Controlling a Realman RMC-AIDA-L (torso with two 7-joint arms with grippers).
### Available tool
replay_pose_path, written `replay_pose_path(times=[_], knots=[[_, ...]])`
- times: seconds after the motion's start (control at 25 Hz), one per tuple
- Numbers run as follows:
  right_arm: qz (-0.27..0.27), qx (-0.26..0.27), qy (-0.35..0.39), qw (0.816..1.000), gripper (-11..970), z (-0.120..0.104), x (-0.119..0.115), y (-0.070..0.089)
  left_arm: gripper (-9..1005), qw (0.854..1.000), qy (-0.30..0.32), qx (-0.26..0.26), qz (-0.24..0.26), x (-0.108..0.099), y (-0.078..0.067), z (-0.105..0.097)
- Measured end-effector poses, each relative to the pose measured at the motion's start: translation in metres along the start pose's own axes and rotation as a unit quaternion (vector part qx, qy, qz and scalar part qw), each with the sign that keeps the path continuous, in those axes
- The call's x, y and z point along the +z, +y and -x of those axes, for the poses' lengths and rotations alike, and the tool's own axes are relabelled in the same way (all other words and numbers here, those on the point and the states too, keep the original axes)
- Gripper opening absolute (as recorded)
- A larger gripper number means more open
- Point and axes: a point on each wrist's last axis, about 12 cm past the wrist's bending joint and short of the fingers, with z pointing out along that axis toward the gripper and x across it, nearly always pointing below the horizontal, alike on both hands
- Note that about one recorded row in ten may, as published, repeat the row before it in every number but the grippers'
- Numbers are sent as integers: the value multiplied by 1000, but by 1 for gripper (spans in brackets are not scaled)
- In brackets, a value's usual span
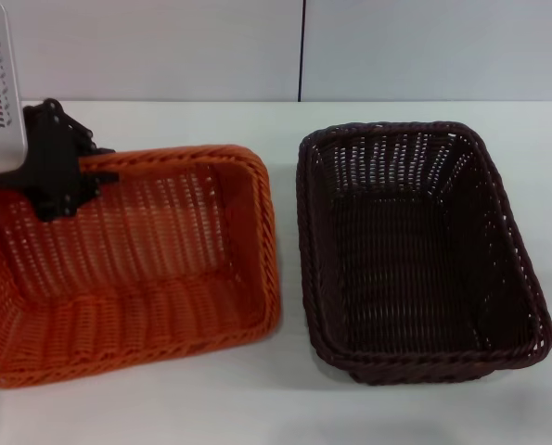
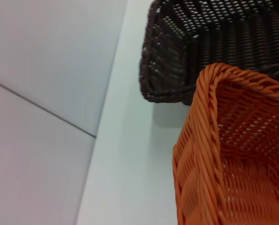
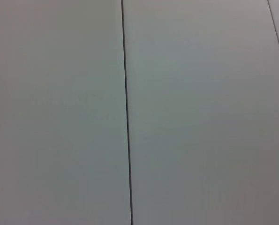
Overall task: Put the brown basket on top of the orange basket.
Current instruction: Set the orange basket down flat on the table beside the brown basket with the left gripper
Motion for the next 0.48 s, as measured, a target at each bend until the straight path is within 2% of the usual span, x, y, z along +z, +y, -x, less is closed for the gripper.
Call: replay_pose_path(times=[0.12,0.28,0.48], knots=[[0,-1,1,1000,702,0,0,-1,189,999,-9,3,-32,10,-2,1],[0,-2,2,1000,702,-1,0,-1,195,999,-17,3,-48,17,0,3],[1,-3,4,1000,702,-1,0,-1,202,997,-27,-2,-71,37,6,7]])
